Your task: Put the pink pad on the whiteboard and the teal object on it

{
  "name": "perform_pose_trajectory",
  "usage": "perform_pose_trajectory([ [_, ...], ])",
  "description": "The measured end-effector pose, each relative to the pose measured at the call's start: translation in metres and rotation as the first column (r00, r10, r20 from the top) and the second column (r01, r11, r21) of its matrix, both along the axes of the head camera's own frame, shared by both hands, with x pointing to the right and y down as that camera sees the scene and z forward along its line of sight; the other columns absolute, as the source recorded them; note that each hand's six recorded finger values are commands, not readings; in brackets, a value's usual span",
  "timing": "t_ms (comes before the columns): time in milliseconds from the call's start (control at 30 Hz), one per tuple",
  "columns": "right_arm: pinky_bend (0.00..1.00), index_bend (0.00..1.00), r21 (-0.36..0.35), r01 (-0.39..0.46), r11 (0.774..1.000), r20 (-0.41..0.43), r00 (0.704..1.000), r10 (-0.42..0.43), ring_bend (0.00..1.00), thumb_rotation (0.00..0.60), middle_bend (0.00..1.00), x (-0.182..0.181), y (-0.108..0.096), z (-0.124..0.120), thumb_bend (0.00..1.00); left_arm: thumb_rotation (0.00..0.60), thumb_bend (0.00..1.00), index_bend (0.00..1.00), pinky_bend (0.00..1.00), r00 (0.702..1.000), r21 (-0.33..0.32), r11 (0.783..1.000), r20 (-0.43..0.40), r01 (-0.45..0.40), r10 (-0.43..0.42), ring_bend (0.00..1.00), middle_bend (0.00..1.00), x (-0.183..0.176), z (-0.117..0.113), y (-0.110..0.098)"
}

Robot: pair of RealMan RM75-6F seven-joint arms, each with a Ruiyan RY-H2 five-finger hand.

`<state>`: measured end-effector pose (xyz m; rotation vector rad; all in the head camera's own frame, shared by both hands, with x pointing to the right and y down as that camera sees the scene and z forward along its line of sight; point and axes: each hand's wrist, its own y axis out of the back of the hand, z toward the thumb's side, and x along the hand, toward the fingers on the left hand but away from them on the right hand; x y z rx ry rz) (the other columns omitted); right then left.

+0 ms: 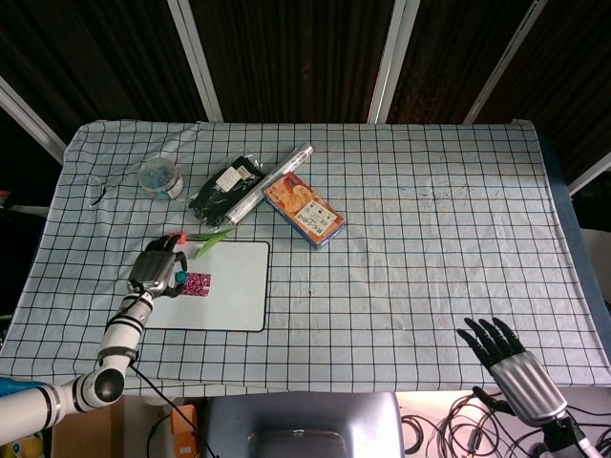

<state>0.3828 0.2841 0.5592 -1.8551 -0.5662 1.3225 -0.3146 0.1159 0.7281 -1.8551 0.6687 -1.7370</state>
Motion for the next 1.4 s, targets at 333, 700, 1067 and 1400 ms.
perform_pose_trajectory([
  [333, 0.00, 0.00, 0.007, -0.008, 1.000, 0.013, 1.000, 0.008, 0.00, 0.600, 0.00, 0.004, -0.001, -0.005, 0.17, 0.600, 0.37, 0.44, 0.10, 1.000, -0.029, 0.999, 0.024, -0.015, 0.016, 0.00, 0.04, 0.003, 0.015, 0.008],
  [700, 0.00, 0.00, 0.016, -0.015, 1.000, 0.010, 1.000, 0.015, 0.00, 0.600, 0.00, 0.005, -0.002, -0.006, 0.17, 0.600, 0.35, 0.17, 0.11, 1.000, -0.083, 0.997, -0.007, 0.006, -0.006, 0.00, 0.02, 0.003, 0.014, 0.014],
  [1067, 0.00, 0.00, 0.022, -0.030, 0.999, 0.002, 1.000, 0.030, 0.00, 0.600, 0.00, 0.010, -0.001, -0.008, 0.17, 0.600, 0.35, 0.00, 0.08, 0.997, 0.069, 0.995, -0.003, -0.077, 0.077, 0.00, 0.00, -0.036, -0.043, 0.042],
  [1400, 0.00, 0.00, 0.022, -0.038, 0.999, -0.019, 0.999, 0.038, 0.00, 0.600, 0.00, 0.008, 0.000, -0.003, 0.17, 0.600, 0.36, 0.00, 0.06, 0.998, 0.251, 0.967, -0.030, -0.051, 0.061, 0.00, 0.00, -0.123, -0.102, 0.139],
])
